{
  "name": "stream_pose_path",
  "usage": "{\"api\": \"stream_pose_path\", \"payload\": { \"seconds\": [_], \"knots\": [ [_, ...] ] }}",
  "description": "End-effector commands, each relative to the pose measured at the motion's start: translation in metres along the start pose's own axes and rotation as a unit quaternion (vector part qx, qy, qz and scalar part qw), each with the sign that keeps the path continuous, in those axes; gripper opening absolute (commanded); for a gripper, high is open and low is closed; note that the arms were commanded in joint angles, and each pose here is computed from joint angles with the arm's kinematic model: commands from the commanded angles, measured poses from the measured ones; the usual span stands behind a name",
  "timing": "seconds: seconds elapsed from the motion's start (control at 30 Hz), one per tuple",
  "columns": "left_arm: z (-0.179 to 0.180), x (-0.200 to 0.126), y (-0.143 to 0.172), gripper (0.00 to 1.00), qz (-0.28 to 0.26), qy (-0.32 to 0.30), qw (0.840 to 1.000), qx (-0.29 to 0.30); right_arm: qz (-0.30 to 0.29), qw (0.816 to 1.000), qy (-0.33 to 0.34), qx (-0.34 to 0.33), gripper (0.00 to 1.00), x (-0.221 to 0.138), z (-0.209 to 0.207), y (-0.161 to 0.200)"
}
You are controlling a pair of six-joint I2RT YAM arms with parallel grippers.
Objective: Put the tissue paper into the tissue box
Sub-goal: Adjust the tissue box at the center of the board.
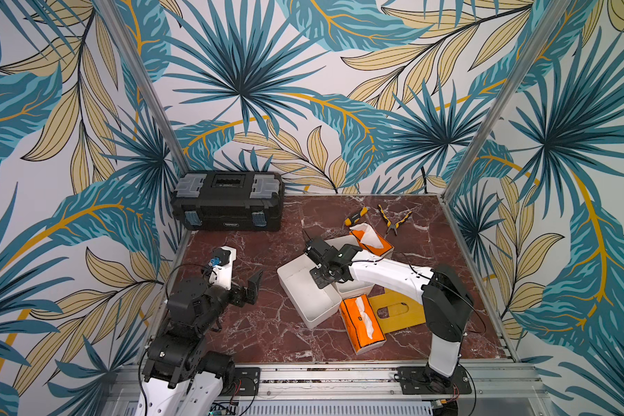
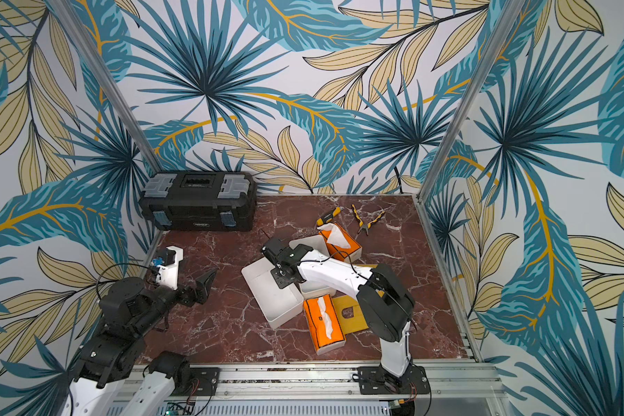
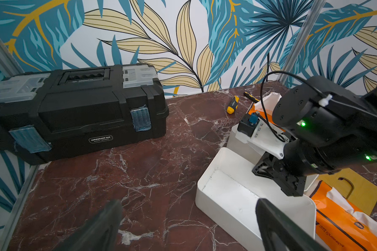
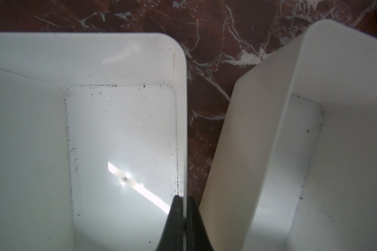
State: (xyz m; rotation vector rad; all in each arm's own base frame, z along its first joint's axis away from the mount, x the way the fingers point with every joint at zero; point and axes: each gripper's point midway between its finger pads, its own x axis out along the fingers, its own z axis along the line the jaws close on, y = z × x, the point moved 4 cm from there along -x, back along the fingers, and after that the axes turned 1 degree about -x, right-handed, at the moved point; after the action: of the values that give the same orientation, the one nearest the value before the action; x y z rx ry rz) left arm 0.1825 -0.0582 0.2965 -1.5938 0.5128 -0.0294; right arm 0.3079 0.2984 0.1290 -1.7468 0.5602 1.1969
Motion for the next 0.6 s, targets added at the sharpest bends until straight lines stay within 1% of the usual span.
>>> {"api": "stream_pose_path", "payload": {
  "seconds": [0.0, 0.17, 0.3, 0.37, 0.47, 0.57],
  "knots": [
    [0.001, 0.000, 0.007, 1.00, 0.008, -0.004, 1.000, -0.004, 0.028, 0.998, 0.058, 0.001, 0.00, 0.006, -0.044, 0.005],
    [0.001, 0.000, 0.008, 1.00, 0.009, -0.002, 1.000, -0.004, 0.035, 0.995, 0.086, 0.032, 0.00, 0.014, -0.091, 0.000],
    [0.000, 0.000, 0.008, 1.00, 0.010, 0.000, 1.000, -0.003, 0.047, 0.991, 0.120, 0.036, 0.00, 0.020, -0.124, -0.004],
    [0.000, 0.000, 0.008, 1.00, 0.009, 0.001, 1.000, -0.003, 0.050, 0.990, 0.126, 0.040, 0.00, 0.022, -0.136, -0.009],
    [0.000, 0.000, 0.008, 1.00, 0.009, 0.001, 1.000, -0.003, 0.038, 0.993, 0.112, 0.019, 0.00, 0.021, -0.135, -0.022],
    [0.000, 0.000, 0.008, 1.00, 0.009, 0.001, 1.000, -0.002, 0.019, 0.998, 0.054, 0.003, 0.00, 0.017, -0.118, -0.037]
  ]
}}
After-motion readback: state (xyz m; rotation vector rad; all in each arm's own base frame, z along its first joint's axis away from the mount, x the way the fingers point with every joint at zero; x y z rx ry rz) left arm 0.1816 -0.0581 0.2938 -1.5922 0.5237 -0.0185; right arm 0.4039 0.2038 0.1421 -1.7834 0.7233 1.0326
